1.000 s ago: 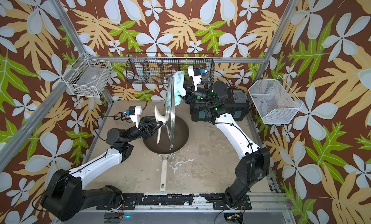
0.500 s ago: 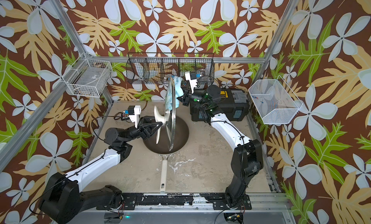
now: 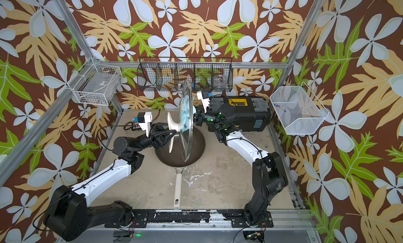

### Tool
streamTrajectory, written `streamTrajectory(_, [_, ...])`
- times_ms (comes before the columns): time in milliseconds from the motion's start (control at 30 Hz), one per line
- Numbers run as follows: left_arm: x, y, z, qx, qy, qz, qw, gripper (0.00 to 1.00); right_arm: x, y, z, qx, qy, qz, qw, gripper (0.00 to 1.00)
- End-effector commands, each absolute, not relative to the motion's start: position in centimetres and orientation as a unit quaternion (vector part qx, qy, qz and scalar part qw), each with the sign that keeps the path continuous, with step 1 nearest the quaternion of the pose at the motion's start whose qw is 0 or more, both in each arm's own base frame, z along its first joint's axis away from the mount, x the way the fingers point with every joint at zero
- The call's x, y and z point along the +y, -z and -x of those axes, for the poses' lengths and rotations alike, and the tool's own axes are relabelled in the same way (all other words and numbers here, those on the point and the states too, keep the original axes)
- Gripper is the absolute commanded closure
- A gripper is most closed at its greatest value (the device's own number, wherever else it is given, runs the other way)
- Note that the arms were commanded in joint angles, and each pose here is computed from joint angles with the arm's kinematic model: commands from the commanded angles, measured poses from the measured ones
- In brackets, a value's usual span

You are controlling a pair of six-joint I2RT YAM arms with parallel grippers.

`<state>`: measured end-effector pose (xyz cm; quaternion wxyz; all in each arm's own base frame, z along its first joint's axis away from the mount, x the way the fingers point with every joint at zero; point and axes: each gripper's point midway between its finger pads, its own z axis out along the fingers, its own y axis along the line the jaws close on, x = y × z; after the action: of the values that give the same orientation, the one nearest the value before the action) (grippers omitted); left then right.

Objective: Wipe the pot lid with a cloth
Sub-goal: Wipe the pot lid.

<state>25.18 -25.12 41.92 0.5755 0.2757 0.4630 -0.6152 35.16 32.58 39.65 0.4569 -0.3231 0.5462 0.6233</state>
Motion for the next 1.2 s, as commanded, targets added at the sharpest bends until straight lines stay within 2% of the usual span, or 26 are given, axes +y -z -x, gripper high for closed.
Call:
streamTrajectory(0, [-24.1,-45.6,-22.6,0.378,0.609,-0.307,0.626,1.0,33.2,-39.2,-33.3,0.535,-0.634,0.341,0.442,1.0])
streamTrajectory(333, [-24.0,-46.1,-22.8,0.375,0.603,-0.304,0.636,1.0,32.9,-38.3,-29.2,0.528,-0.652,0.346,0.421,1.0])
streamTrajectory(800, [-24.1,-45.0,-23.5,0.395,0.591,-0.297,0.637,1.0,29.9,-42.9,-22.4,0.479,-0.671,0.376,0.423,1.0])
streamTrajectory(1000, [-24.2,-44.4,-23.5,0.399,0.597,-0.297,0.63,1.0,29.8,-44.8,-23.7,0.502,-0.62,0.379,0.47,1.0])
streamTrajectory(1167, [-24.2,-43.8,-23.8,0.411,0.592,-0.291,0.629,1.0,29.2,-45.3,-27.5,0.54,-0.588,0.344,0.494,1.0])
